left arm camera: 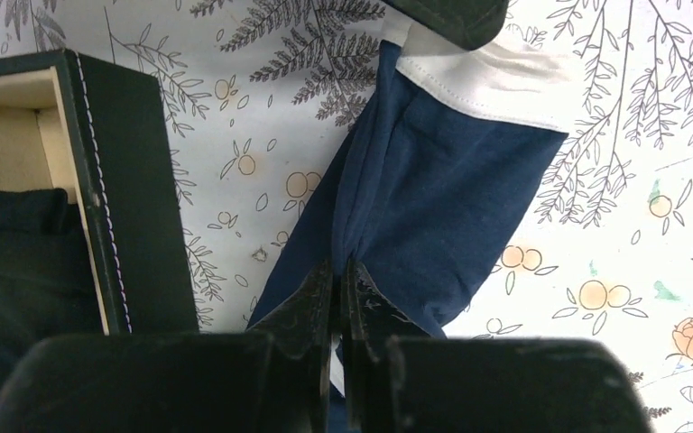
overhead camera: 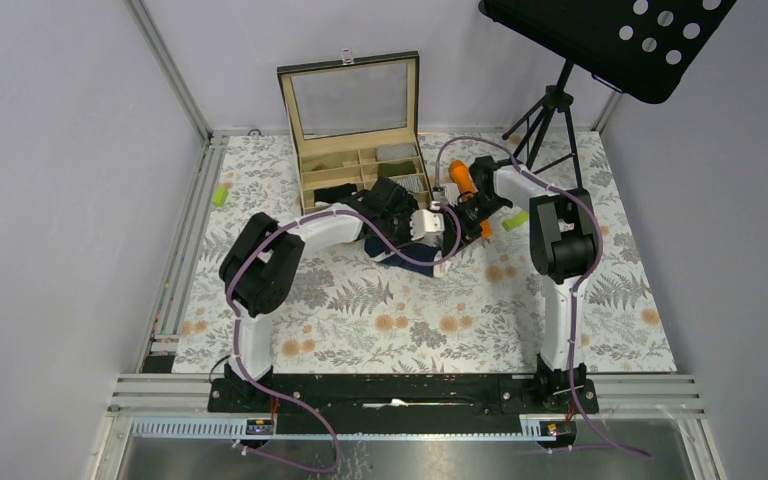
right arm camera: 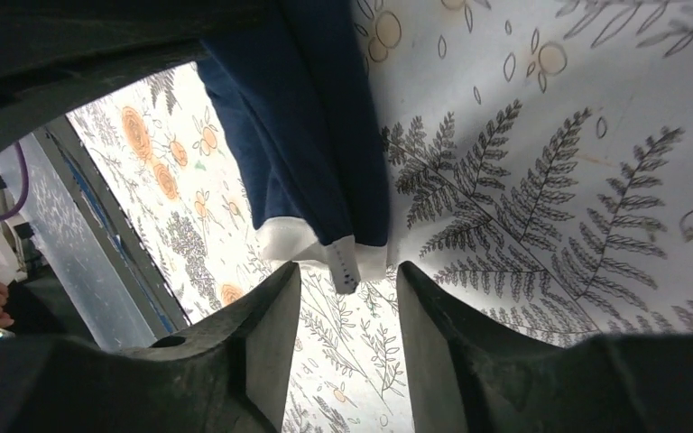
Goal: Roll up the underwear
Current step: Fold the underwear at the center of the board, then roll the underwear to the center of the board.
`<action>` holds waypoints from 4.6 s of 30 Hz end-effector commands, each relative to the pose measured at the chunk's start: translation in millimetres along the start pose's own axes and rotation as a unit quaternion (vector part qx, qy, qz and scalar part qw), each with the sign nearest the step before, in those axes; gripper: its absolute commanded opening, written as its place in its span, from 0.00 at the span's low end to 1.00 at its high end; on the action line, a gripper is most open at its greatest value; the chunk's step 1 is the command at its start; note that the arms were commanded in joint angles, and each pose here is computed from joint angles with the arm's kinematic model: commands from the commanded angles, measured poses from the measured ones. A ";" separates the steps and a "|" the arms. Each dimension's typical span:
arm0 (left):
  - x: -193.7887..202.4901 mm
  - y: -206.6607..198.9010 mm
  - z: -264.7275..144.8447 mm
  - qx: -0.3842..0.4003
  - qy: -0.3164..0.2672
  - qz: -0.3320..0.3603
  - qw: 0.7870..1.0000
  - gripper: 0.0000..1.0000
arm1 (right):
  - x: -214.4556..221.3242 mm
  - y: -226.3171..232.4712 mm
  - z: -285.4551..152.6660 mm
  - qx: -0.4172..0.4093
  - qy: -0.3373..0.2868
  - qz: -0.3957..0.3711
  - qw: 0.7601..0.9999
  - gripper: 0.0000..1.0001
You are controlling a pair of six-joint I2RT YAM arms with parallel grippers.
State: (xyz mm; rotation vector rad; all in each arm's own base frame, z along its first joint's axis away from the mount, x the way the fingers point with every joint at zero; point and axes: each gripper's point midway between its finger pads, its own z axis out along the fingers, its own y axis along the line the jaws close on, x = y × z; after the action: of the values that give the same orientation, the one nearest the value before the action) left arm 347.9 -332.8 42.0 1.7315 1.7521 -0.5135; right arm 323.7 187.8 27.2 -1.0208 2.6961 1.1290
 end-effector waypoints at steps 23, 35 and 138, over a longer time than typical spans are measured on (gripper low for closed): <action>-12.2 1.0 -60.9 -0.035 -0.027 -0.180 0.983 0.47 | -11.1 6.7 18.9 -0.012 0.009 0.013 1.000 0.56; -4.9 -28.3 -103.1 -0.054 -0.047 -0.236 0.969 0.46 | 50.4 82.8 56.1 -0.056 0.031 0.174 0.983 0.44; -25.0 -108.1 -181.5 -0.054 -0.137 0.047 0.988 0.56 | 50.7 115.4 55.1 -0.161 0.080 -0.268 0.947 0.06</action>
State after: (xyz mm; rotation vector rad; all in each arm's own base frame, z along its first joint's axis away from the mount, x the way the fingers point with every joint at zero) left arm 232.7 -213.6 181.1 1.3344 1.7005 -0.5558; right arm 228.1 256.1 22.8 -1.9918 1.9117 1.0783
